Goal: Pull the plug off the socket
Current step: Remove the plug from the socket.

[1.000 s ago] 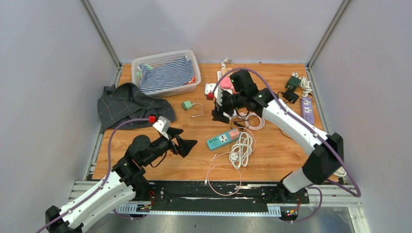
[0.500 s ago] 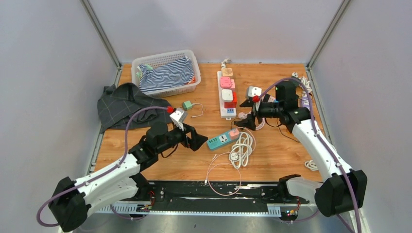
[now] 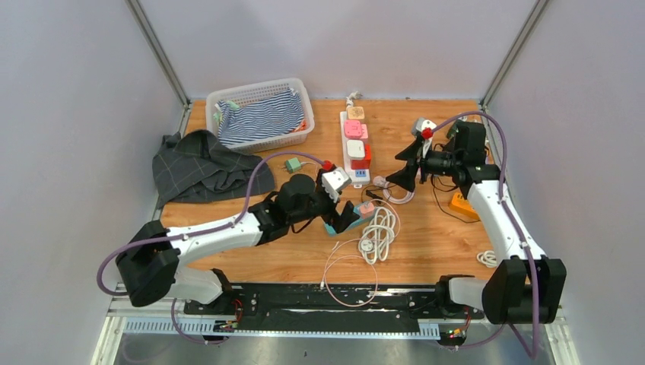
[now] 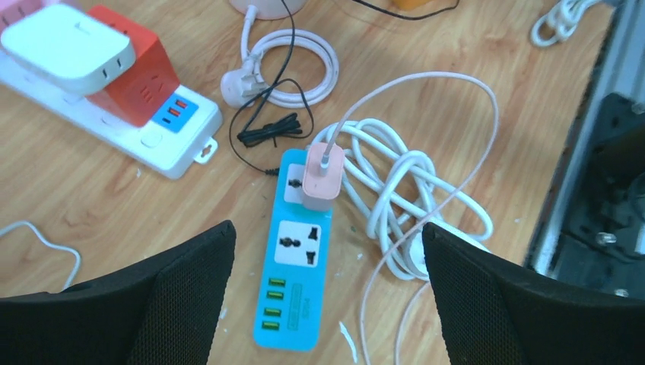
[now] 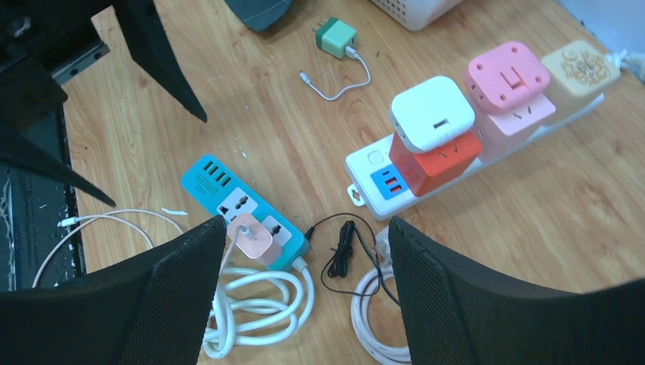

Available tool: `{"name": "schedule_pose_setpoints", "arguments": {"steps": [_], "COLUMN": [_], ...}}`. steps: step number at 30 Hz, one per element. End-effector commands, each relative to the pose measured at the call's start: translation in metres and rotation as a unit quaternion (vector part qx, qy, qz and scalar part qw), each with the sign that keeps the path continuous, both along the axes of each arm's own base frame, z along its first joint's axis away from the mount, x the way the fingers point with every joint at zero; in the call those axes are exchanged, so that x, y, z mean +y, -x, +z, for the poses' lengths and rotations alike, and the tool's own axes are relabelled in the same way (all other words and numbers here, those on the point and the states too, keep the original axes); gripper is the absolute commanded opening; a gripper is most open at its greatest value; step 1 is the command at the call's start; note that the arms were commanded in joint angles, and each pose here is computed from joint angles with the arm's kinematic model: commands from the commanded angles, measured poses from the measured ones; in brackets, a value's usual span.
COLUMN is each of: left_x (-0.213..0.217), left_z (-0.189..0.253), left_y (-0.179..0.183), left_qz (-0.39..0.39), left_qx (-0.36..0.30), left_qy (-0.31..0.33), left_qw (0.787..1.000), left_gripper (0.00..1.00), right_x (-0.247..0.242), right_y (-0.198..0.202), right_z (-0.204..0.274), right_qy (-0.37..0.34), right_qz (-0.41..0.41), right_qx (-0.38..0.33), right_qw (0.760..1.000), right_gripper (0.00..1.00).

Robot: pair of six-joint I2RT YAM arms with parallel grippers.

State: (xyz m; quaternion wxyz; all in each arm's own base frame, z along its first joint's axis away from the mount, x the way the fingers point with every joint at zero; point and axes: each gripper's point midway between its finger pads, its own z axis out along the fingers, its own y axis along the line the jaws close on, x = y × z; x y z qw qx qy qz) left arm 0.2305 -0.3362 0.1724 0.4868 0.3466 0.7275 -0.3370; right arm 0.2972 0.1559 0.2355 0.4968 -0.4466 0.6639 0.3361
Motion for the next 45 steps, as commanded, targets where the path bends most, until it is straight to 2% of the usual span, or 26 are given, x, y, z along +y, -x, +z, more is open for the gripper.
{"name": "schedule_pose_setpoints", "arguments": {"steps": [1, 8, 12, 20, 23, 27, 30, 33, 38, 45], "left_x": [-0.012, -0.018, -0.03, -0.047, -0.051, -0.039, -0.021, -0.015, -0.003, -0.005], "left_z": [-0.001, -0.02, -0.028, -0.062, -0.066, -0.068, -0.069, -0.064, -0.056, -0.065], "left_y": [-0.025, -0.021, -0.021, -0.024, -0.022, -0.016, -0.005, 0.008, 0.002, 0.005], "left_qz": [0.014, 0.019, 0.008, 0.003, -0.009, -0.026, -0.053, -0.088, -0.082, -0.105], "left_qx": [-0.106, -0.117, -0.101, -0.06, -0.056, -0.081, -0.11, -0.12, -0.115, -0.119], "left_qy": [-0.075, -0.114, -0.112, -0.131, -0.131, -0.15, -0.167, -0.148, -0.099, -0.087], "left_qw": [0.991, 0.986, 0.988, 0.99, 0.99, 0.985, 0.978, 0.978, 0.985, 0.983], "left_gripper": [0.92, 0.88, 0.86, 0.82, 0.81, 0.83, 0.84, 0.85, 0.86, 0.86], "right_x": [-0.015, -0.047, -0.064, -0.074, -0.066, -0.041, -0.017, 0.009, 0.023, 0.042], "right_y": [-0.009, -0.024, -0.03, -0.033, -0.025, -0.006, 0.002, 0.006, 0.006, 0.024], "right_z": [0.006, -0.008, -0.022, -0.043, -0.048, -0.061, -0.078, -0.087, -0.106, -0.131], "right_qy": [-0.014, 0.006, 0.036, 0.037, 0.021, 0.023, 0.069, 0.098, 0.109, 0.143], "right_qz": [-0.022, -0.073, -0.093, -0.089, -0.054, 0.03, 0.099, 0.158, 0.214, 0.275], "right_qx": [0.017, 0.037, 0.043, 0.069, 0.073, 0.023, -0.033, -0.051, -0.051, -0.044], "right_qw": [1.0, 0.997, 0.994, 0.993, 0.996, 0.999, 0.992, 0.981, 0.969, 0.95], "right_gripper": [0.79, 0.78, 0.78, 0.77, 0.78, 0.79, 0.83, 0.85, 0.8, 0.7]}}
